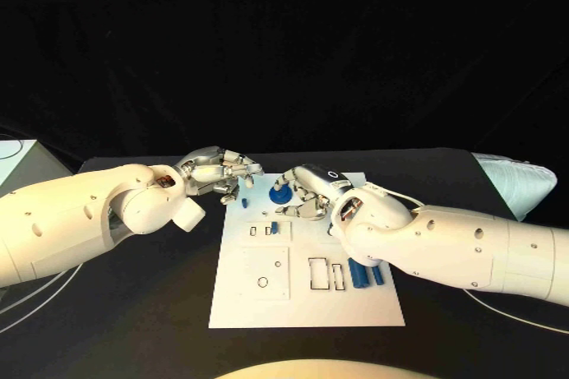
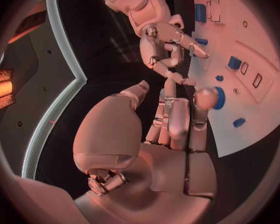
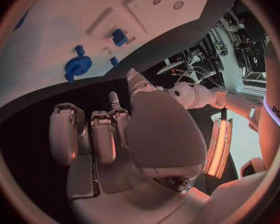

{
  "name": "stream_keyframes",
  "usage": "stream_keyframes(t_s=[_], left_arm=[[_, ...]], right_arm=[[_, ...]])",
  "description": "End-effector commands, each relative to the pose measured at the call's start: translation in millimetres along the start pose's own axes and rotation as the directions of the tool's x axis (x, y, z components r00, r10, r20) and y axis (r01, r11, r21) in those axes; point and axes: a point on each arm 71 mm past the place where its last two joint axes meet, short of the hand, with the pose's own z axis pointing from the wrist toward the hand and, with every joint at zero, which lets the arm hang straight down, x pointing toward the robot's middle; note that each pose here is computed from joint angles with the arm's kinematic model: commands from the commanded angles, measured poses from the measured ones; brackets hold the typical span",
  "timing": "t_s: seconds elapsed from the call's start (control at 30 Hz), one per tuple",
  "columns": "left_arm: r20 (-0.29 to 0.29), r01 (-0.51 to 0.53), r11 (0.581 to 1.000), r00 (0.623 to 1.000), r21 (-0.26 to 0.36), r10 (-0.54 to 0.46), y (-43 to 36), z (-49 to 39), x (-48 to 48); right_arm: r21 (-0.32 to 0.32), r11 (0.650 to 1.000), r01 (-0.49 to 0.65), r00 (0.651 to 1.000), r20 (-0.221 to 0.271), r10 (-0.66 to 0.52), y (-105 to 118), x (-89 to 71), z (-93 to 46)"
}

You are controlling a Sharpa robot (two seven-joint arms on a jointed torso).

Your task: Assemble the parts on the task board

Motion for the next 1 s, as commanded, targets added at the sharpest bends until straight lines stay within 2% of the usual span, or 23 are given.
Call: stream_keyframes(t_s=[0.03, 0.1, 0.2, 0.33, 0.47, 0.57, 0.7, 0.83, 1.0], left_arm=[[-0.131, -0.062, 0.992, 0.990, -0.113, 0.047, 0.2, -0.4, 2.5], [-0.144, -0.118, 0.982, 0.985, -0.149, 0.097, -1.6, -0.2, 0.2], [-0.151, -0.240, 0.942, 0.966, -0.235, 0.208, -4.3, 2.2, -3.1], [-0.155, -0.373, 0.866, 0.928, -0.333, 0.340, -9.2, 7.8, -6.3], [-0.164, -0.503, 0.766, 0.862, -0.400, 0.480, -22.0, 16.8, -8.6], [-0.184, -0.588, 0.688, 0.801, -0.425, 0.570, -32.5, 25.6, -7.5], [-0.219, -0.680, 0.590, 0.716, -0.435, 0.663, -43.3, 40.7, 0.7], [-0.246, -0.726, 0.530, 0.664, -0.438, 0.707, -45.5, 52.8, 8.8], [-0.303, -0.777, 0.454, 0.602, -0.437, 0.739, -41.9, 68.5, 21.2]], right_arm=[[0.012, 0.991, -0.136, 0.989, -0.065, 0.136, -10, -9.8, 2.2], [0.050, 0.981, -0.187, 0.980, -0.056, 0.189, -20, -19.9, 3.8], [0.109, 0.958, -0.265, 0.963, -0.022, 0.269, -36, -38.9, 6.3], [0.160, 0.929, -0.333, 0.943, 0.033, 0.332, -54, -62.0, 7.7], [0.194, 0.906, -0.375, 0.927, 0.086, 0.365, -70, -84.5, 6.8], [0.218, 0.898, -0.381, 0.924, 0.115, 0.364, -82, -98.6, 6.5], [0.249, 0.890, -0.381, 0.923, 0.152, 0.352, -100, -114.6, 4.2], [0.269, 0.884, -0.382, 0.922, 0.174, 0.346, -111, -122.2, 1.0], [0.293, 0.877, -0.381, 0.922, 0.193, 0.336, -122, -128.6, -1.5]])
